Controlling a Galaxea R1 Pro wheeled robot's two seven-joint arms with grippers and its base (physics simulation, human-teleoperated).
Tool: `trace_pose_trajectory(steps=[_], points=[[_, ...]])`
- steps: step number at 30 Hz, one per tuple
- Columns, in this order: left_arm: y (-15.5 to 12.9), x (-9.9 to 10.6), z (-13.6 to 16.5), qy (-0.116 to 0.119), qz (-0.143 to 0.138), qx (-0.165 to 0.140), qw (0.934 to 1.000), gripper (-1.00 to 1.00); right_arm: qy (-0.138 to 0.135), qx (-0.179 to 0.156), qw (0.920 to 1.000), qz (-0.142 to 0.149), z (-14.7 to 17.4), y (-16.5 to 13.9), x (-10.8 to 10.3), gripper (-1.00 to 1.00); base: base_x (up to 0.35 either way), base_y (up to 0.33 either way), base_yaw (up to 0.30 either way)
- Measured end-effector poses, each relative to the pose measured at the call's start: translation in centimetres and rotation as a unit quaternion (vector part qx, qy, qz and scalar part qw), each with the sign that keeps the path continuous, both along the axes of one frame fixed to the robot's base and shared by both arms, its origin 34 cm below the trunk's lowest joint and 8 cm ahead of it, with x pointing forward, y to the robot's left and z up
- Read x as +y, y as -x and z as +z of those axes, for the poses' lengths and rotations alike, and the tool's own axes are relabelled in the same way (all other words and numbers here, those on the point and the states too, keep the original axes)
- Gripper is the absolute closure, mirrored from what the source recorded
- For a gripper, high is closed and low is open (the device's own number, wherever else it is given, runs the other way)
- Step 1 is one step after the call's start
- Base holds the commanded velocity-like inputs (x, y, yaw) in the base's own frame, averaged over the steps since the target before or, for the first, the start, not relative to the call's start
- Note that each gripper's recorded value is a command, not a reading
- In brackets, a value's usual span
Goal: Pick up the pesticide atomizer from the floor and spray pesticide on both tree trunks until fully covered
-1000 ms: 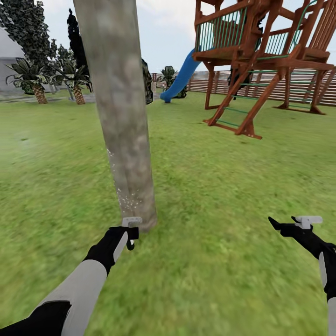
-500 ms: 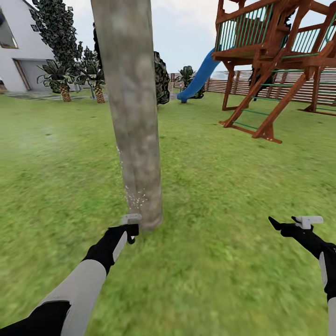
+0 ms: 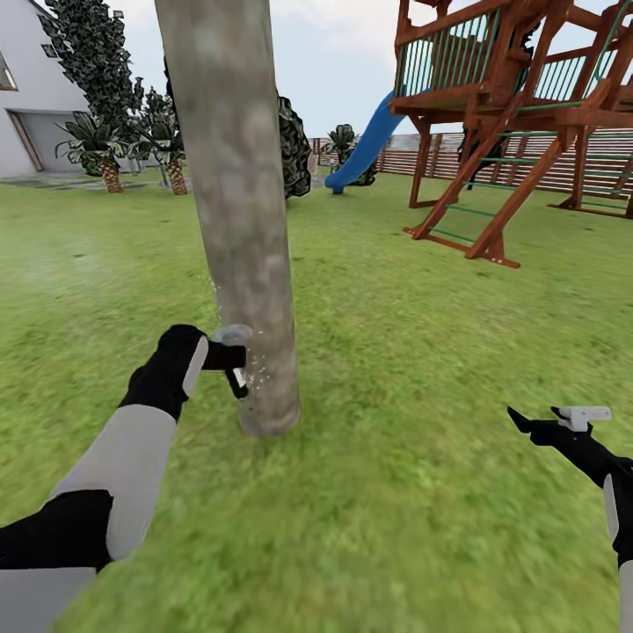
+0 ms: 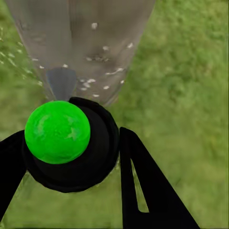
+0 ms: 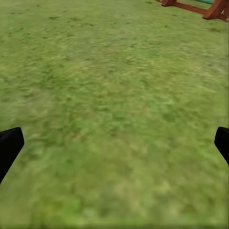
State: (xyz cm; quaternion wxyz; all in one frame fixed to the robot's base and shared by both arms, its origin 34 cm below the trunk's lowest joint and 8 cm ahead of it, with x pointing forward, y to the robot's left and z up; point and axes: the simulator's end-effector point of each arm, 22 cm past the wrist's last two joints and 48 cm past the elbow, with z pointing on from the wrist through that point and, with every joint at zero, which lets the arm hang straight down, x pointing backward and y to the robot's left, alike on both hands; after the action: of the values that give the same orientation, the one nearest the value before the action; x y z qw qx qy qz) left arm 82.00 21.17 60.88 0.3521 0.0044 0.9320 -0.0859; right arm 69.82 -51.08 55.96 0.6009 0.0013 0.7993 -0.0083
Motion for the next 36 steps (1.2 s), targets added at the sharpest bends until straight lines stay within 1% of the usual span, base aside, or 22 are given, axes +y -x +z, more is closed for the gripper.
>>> trace_pose_trajectory(steps=[2,3,4,6,8,10,11,13,14,18,20,21,27,28,29,32,34,35,36], points=[[-0.7,1.9,2.2,-0.007,0.011,-0.012,0.9999,1.0,0.0,0.0,1.0,0.0,0.0,0.0,0.0,-1.0,0.0,0.0,0.0],[-1.5,3.1,4.1,-0.013,0.018,-0.024,0.9995,1.0,0.0,0.0,1.0,0.0,0.0,0.0,0.0,-1.0,0.0,0.0,0.0],[-2.0,3.3,5.5,-0.01,0.019,-0.033,0.9992,1.0,0.0,0.0,1.0,0.0,0.0,0.0,0.0,-1.0,0.0,0.0,0.0],[-2.8,3.4,7.6,-0.009,0.02,-0.047,0.9986,1.0,0.0,0.0,1.0,0.0,0.0,0.0,0.0,-1.0,0.0,0.0,0.0],[-3.4,3.0,9.4,-0.007,0.018,-0.06,0.998,1.0,0.001,0.0,1.0,-0.001,0.1,0.0,-0.1,-1.0,0.0,0.0,0.0],[-3.6,3.0,9.8,-0.014,0.015,-0.063,0.9978,1.0,0.001,0.0,1.0,-0.001,0.0,0.0,-0.1,-1.0,0.0,0.0,0.0],[-3.7,2.7,10.3,-0.014,0.012,-0.067,0.9976,1.0,0.001,0.0,1.0,-0.001,0.0,0.0,-0.1,-1.0,0.0,0.0,0.0],[-4.6,2.1,13.3,-0.014,0.008,-0.087,0.9961,1.0,0.001,0.0,1.0,-0.001,0.1,0.0,-0.1,-1.0,0.0,0.0,0.0],[-4.8,2.3,13.6,-0.017,0.008,-0.089,0.9959,1.0,0.001,0.0,1.0,-0.001,0.1,0.0,-0.1,-1.0,0.0,0.0,0.0],[-4.5,2.5,12.6,-0.022,0.009,-0.081,0.9965,1.0,0.001,0.0,1.0,-0.001,0.1,0.0,-0.1,-1.0,0.0,0.0,0.0],[-3.9,2.0,10.7,-0.032,0.0,-0.068,0.9972,1.0,0.001,0.0,1.0,-0.001,0.0,0.0,-0.1,-1.0,-0.009,0.0,0.0],[-3.8,1.7,10.3,-0.036,-0.004,-0.066,0.9972,1.0,0.001,0.0,1.0,-0.001,0.0,0.0,-0.1,-1.0,-0.124,-0.053,0.0],[-3.6,1.4,9.7,-0.041,-0.008,-0.062,0.9972,1.0,0.001,0.0,1.0,-0.001,0.0,0.0,0.0,-1.0,-0.244,-0.131,0.0],[-3.4,1.5,8.9,-0.04,-0.007,-0.057,0.9975,1.0,0.001,-0.001,1.0,-0.001,0.1,0.0,-0.1,-1.0,-0.052,-0.023,0.0],[-2.8,1.8,7.0,-0.045,-0.007,-0.045,0.9979,1.0,0.001,0.0,1.0,-0.001,0.0,0.0,0.0,-1.0,-0.021,-0.01,0.0],[-1.4,1.7,3.6,-0.045,-0.008,-0.022,0.9987,1.0,0.0,0.0,1.0,-0.001,0.0,0.0,0.0,-1.0,-0.005,-0.002,0.0],[0.0,1.4,0.4,-0.04,-0.01,0.001,0.9992,1.0,0.0,0.0,1.0,0.0,-0.1,0.0,0.1,-1.0,0.0,0.0,0.0],[0.3,1.3,-0.2,-0.037,-0.011,0.004,0.9993,1.0,0.0,0.0,1.0,0.0,-0.1,0.0,0.0,-1.0,0.0,0.0,0.0],[0.8,1.1,-1.4,-0.034,-0.013,0.014,0.9992,1.0,0.0,0.0,1.0,0.0,-0.1,0.0,0.0,-1.0,0.0,0.0,0.0]])
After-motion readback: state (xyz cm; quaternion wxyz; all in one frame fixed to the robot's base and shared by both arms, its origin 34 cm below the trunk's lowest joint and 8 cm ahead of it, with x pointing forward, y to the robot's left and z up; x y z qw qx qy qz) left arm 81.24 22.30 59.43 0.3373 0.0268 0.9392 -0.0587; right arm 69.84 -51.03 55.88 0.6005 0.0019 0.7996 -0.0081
